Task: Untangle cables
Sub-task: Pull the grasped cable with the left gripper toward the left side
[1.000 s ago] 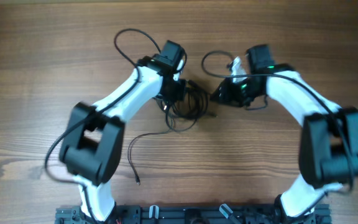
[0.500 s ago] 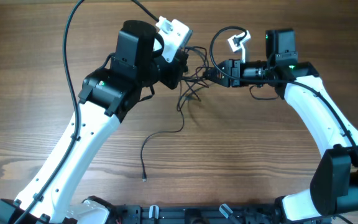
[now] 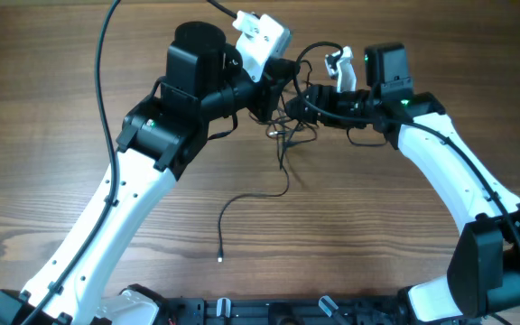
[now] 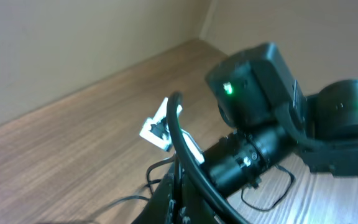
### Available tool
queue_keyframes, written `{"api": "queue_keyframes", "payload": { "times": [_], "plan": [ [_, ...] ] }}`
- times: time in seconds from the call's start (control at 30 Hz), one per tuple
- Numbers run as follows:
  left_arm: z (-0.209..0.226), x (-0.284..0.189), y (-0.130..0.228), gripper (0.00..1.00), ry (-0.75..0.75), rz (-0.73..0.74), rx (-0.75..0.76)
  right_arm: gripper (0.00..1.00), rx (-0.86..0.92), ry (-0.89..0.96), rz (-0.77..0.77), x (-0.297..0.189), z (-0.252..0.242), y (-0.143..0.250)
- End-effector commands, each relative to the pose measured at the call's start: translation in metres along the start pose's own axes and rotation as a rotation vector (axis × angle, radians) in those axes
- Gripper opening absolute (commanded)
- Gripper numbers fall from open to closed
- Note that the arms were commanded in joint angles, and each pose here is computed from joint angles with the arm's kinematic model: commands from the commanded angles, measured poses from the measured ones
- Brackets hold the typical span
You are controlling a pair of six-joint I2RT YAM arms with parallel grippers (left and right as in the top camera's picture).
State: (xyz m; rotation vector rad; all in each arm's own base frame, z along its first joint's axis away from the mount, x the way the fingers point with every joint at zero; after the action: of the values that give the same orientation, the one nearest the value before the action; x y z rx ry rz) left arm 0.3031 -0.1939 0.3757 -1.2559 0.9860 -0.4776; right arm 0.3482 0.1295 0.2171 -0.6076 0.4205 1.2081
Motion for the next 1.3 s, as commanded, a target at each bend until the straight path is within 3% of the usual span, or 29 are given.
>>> {"api": "queue_keyframes", "payload": {
  "times": [0.0, 0.13, 0.27, 0.43, 0.67, 0.77, 0.97, 1.13, 1.27],
  "plan": [
    [-0.009, -0.050, -0.035, 0.04, -0.147, -0.142, 0.044, 0.74, 0.053, 0.320, -0.178, -0.007, -0.027, -0.005],
    [-0.014, -0.106, -0.057, 0.04, -0.409, -0.251, 0.064, 0.76, 0.050, 0.401, -0.219, -0.009, -0.034, -0.007],
    [-0.014, -0.172, -0.068, 0.04, -0.781, -0.361, 0.025, 0.78, 0.048, 0.485, -0.271, -0.013, -0.039, -0.010],
    [-0.014, -0.226, -0.072, 0.04, -0.976, -0.468, 0.003, 0.81, 0.053, 0.608, -0.325, -0.019, -0.048, -0.012],
    [-0.001, -0.238, -0.064, 0.04, -1.069, -0.426, -0.012, 0.85, 0.060, 0.617, -0.331, -0.021, -0.050, -0.013],
    [0.006, -0.227, -0.058, 0.04, -1.062, -0.364, -0.022, 0.88, -0.012, 0.452, -0.201, -0.012, -0.040, -0.007],
    [0.032, -0.190, -0.045, 0.04, -1.047, -0.223, -0.041, 0.89, 0.029, 0.425, -0.110, 0.004, -0.053, -0.002],
    [0.096, -0.180, -0.033, 0.04, -1.149, -0.207, -0.069, 0.89, 0.041, 0.435, -0.090, 0.009, -0.058, -0.001],
    [0.149, -0.165, 0.023, 0.04, -1.123, -0.001, -0.260, 0.90, 0.041, 0.435, -0.090, 0.009, -0.058, -0.001]
  ]
}}
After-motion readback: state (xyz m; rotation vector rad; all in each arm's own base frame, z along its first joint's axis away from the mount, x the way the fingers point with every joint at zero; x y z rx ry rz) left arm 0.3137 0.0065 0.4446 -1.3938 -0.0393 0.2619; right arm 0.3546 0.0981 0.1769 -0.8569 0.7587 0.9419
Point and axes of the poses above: each gripper's point midway between its finger pads, its own x axis out along the fingers, its own z axis along the line the jaws close on, y = z × x, the point moved 10 cm from there along -x, back along the fingers, and after that the axes turned 12 degrees about x, right-handed, at the moved point
